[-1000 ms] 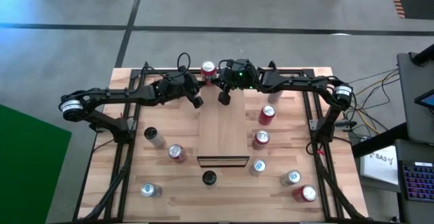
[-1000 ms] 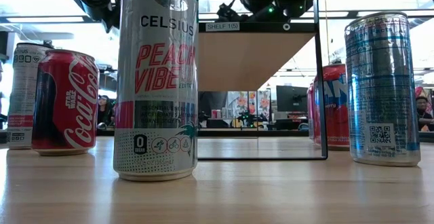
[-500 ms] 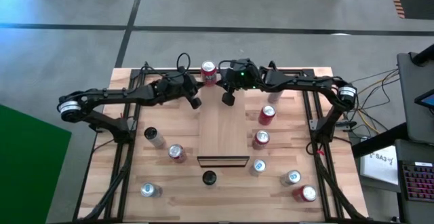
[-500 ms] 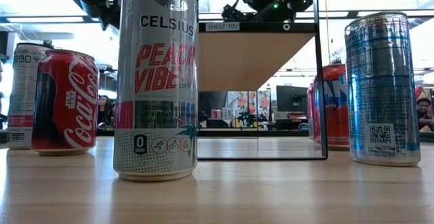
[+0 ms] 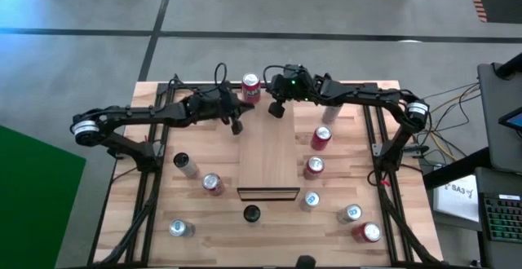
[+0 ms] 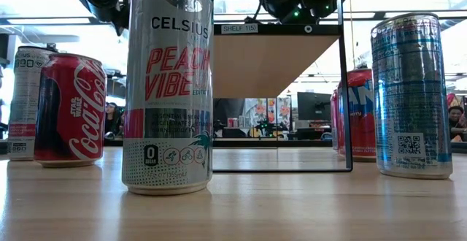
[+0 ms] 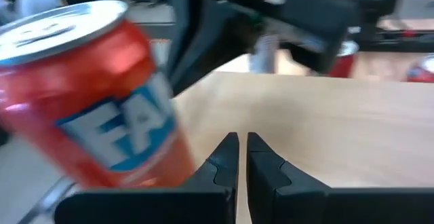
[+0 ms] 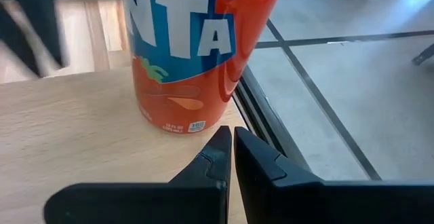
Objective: Place canned beverage on shelf
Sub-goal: Put the top left orange soda can on the shelf, then put the bottom right blue soda can on the shelf
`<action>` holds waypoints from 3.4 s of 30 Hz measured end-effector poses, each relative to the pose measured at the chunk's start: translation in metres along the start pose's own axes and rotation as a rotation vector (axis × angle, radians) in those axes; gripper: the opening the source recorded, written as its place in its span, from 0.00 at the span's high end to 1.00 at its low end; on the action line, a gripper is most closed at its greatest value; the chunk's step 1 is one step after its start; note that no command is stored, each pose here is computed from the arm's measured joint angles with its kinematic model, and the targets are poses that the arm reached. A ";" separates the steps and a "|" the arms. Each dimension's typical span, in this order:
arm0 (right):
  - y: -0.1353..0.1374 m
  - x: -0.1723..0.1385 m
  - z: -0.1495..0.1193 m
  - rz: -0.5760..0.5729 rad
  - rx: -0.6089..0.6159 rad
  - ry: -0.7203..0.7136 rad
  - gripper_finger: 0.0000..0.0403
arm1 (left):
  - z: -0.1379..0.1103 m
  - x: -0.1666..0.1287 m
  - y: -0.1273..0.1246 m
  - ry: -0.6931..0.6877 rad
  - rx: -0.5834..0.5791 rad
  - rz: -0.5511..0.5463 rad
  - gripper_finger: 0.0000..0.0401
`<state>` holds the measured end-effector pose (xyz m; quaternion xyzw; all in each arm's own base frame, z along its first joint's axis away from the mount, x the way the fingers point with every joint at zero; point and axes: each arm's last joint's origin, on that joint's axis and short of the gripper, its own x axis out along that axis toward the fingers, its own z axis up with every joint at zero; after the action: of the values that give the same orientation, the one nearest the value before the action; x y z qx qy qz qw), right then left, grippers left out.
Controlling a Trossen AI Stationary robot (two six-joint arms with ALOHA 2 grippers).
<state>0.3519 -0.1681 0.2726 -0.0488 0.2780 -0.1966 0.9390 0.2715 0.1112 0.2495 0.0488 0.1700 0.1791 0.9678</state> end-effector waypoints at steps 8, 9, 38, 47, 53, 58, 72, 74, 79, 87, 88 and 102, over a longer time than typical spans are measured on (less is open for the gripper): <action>0.000 0.000 0.000 0.001 0.001 0.000 0.97 | -0.004 0.004 0.004 0.032 -0.002 0.095 1.00; 0.000 0.000 0.000 0.001 0.001 0.000 0.97 | -0.005 0.004 0.004 0.033 -0.006 0.096 1.00; -0.001 -0.022 0.011 -0.001 0.062 -0.025 0.97 | 0.005 -0.006 0.000 0.003 -0.038 0.134 1.00; 0.014 -0.060 0.021 0.053 0.123 -0.001 0.97 | 0.027 -0.033 -0.018 -0.098 -0.039 0.064 1.00; 0.040 -0.087 0.030 0.129 0.128 -0.003 0.97 | 0.037 -0.046 -0.040 -0.155 -0.029 -0.021 1.00; 0.058 -0.110 0.033 0.188 0.166 0.013 0.97 | 0.044 -0.057 -0.057 -0.197 -0.019 -0.089 1.00; 0.116 -0.142 0.024 0.568 0.373 0.231 0.97 | 0.054 -0.062 -0.078 -0.306 -0.043 -0.169 1.00; 0.125 -0.145 0.019 0.598 0.408 0.309 0.97 | 0.054 -0.063 -0.079 -0.310 -0.054 -0.173 1.00; 0.147 -0.160 0.004 0.598 0.502 0.526 0.97 | 0.055 -0.064 -0.082 -0.312 -0.053 -0.184 1.00; 0.170 -0.192 -0.024 0.453 0.614 0.903 0.97 | 0.056 -0.065 -0.083 -0.325 -0.055 -0.190 1.00; 0.171 -0.197 -0.029 0.417 0.617 0.958 0.97 | 0.056 -0.065 -0.083 -0.329 -0.056 -0.190 1.00; 0.191 -0.255 -0.037 0.200 0.618 1.228 0.97 | 0.063 -0.067 -0.082 -0.404 -0.060 -0.182 1.00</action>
<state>0.2013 0.1092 0.3318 0.3669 0.6933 -0.1714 0.5961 0.2613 0.0083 0.3172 0.0395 -0.0288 0.0826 0.9954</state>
